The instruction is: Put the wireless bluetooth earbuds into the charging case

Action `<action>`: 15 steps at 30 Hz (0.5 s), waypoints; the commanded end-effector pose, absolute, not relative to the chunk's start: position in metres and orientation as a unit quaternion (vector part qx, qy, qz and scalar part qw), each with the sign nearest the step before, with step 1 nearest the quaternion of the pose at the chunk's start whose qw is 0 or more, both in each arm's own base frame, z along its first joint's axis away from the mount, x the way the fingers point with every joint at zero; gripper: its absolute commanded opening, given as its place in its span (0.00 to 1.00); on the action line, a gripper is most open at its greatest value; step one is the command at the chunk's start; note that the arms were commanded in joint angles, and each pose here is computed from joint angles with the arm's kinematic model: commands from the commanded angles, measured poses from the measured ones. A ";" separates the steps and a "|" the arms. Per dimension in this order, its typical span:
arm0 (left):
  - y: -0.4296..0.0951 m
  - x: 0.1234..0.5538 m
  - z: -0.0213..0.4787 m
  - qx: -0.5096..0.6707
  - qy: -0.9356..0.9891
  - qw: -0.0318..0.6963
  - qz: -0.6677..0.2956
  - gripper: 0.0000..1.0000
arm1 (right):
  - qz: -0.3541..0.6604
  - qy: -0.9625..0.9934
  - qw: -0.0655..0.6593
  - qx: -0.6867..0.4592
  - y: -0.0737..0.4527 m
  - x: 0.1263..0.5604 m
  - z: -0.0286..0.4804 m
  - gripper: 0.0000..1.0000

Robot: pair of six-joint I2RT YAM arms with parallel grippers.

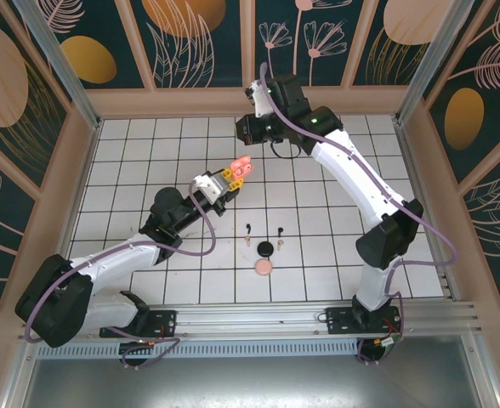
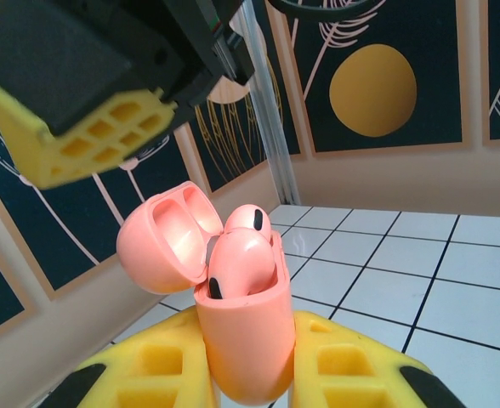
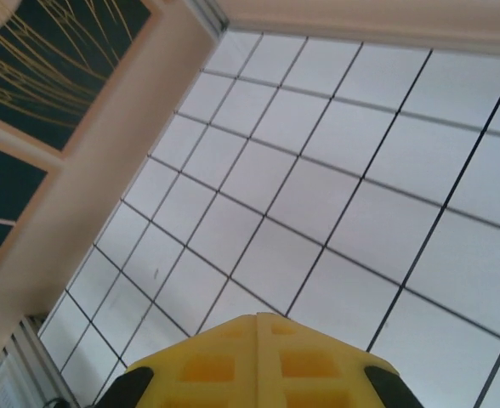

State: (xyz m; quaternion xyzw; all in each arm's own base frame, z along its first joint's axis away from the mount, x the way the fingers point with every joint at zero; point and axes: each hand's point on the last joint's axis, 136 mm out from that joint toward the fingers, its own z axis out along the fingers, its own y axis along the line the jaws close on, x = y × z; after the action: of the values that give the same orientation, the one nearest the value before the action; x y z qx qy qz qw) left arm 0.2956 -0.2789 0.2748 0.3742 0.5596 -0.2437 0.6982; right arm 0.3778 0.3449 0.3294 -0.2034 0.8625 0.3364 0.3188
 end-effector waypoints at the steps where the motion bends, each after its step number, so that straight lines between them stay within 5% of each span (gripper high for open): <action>1: -0.283 0.296 0.286 0.379 0.541 0.712 -0.240 0.00 | 0.327 0.879 0.267 -0.223 0.343 0.361 0.310 0.05; 15: -0.283 0.308 0.289 0.350 0.549 0.718 -0.245 0.00 | 0.316 0.884 0.247 -0.241 0.325 0.289 0.285 0.00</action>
State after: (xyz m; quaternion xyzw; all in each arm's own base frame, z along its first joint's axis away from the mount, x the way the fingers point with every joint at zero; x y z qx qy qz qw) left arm 0.3008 -0.2864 0.2484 0.3836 0.5846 -0.2450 0.6716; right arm 0.3242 0.3272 0.2759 -0.2328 0.8909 0.2926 0.2580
